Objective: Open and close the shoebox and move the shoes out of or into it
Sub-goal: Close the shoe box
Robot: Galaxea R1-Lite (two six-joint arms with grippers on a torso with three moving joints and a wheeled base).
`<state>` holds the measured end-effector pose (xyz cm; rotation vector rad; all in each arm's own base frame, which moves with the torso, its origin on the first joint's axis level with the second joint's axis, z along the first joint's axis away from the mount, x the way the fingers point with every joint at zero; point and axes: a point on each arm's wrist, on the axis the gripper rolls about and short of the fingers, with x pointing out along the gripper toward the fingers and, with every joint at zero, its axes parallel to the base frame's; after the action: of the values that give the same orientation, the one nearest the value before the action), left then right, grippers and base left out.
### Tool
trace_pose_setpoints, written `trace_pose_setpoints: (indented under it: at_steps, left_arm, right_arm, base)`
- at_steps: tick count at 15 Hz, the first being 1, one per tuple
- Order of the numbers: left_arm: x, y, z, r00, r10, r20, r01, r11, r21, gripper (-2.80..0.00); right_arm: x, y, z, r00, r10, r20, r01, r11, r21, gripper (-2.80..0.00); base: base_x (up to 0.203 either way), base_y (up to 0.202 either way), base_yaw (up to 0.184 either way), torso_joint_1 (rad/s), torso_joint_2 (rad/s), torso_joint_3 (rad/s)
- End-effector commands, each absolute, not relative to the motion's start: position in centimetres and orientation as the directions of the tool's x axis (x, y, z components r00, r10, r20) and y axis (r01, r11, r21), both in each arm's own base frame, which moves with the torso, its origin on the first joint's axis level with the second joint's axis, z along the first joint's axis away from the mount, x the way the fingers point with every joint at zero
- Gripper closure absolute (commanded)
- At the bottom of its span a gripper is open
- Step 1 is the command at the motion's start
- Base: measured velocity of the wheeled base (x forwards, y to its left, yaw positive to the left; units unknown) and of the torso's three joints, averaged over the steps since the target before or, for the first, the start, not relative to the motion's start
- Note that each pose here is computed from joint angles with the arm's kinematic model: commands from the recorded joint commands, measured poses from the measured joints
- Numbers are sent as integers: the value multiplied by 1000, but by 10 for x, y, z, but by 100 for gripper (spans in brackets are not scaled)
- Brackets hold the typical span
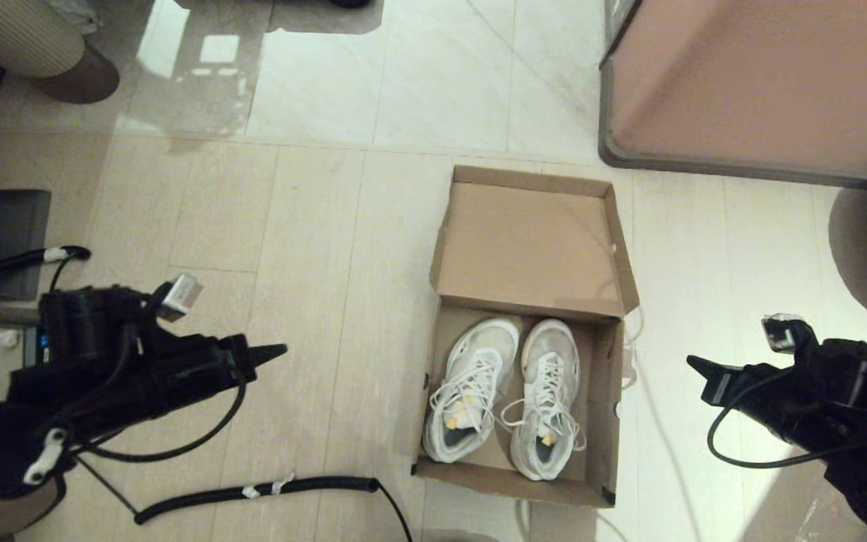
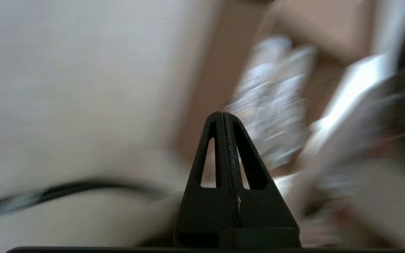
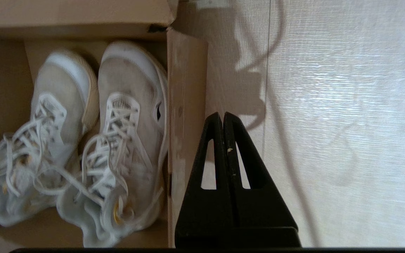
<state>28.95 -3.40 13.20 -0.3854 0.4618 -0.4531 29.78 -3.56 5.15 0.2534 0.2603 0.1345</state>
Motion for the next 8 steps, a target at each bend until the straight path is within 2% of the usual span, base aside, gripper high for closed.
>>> trace_pose_setpoints:
  at_steps: [1,3,8]
  left_arm:
    - [326,-66,126,762,-567,-313,296,735,-610,0]
    - [358,-94,109,756,-574,-313,262,704,-660,0]
    - [419,-136,83,837,-502,-218,260,716,-648,0]
  right_arm:
    - [313,-37,32,946,170,-276,-83,950,301,0]
    - [333,-40,34,953,167,-254,-77,942,328,0]
    - [386,-48,52,956,139,-258,-2,884,467,0]
  base:
    - [0,0,0,0,0,0]
    - [0,0,0,0,0,0]
    - [0,0,0,0,0,0]
